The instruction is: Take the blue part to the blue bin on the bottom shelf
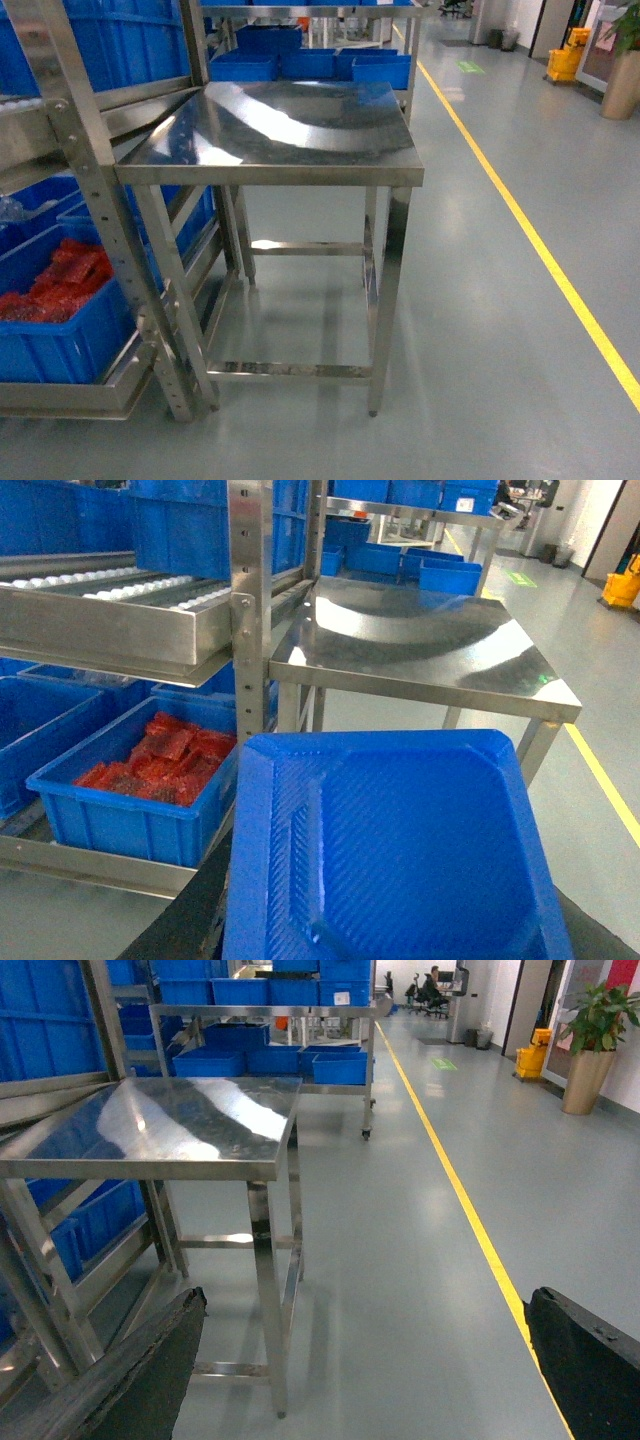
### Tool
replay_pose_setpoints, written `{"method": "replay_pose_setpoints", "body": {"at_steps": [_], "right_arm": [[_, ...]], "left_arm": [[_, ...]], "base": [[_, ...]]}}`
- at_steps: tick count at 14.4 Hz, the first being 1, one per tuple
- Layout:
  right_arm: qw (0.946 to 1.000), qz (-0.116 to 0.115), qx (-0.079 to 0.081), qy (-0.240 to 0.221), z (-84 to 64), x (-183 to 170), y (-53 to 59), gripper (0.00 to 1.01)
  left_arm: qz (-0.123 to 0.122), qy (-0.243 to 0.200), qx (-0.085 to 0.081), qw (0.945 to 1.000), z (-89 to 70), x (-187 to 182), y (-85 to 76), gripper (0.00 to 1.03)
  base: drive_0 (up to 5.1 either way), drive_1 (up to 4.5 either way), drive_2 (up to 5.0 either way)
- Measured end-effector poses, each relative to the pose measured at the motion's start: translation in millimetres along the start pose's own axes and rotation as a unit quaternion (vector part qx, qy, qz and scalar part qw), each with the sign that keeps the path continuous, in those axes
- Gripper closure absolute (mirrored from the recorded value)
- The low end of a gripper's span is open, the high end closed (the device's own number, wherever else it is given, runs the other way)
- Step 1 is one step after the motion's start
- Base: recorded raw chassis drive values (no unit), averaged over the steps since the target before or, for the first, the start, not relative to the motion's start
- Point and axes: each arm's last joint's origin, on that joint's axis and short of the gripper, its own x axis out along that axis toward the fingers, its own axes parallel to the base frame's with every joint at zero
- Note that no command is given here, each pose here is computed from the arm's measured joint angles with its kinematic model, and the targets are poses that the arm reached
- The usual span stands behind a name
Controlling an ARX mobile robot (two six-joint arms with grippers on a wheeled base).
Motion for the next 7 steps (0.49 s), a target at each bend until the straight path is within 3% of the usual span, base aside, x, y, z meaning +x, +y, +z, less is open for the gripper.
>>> {"method": "replay_pose_setpoints", "body": {"at_steps": [7], "right_arm": [[1.0000, 0.000, 0.000, -0.002, 0.3, 0.0, 0.0, 0.03]], "left_arm": [[0.000, 0.000, 0.000, 1.0000, -0.1, 0.0, 0.0, 0.60]], "base": [[0.0, 4.13, -4.0]]}}
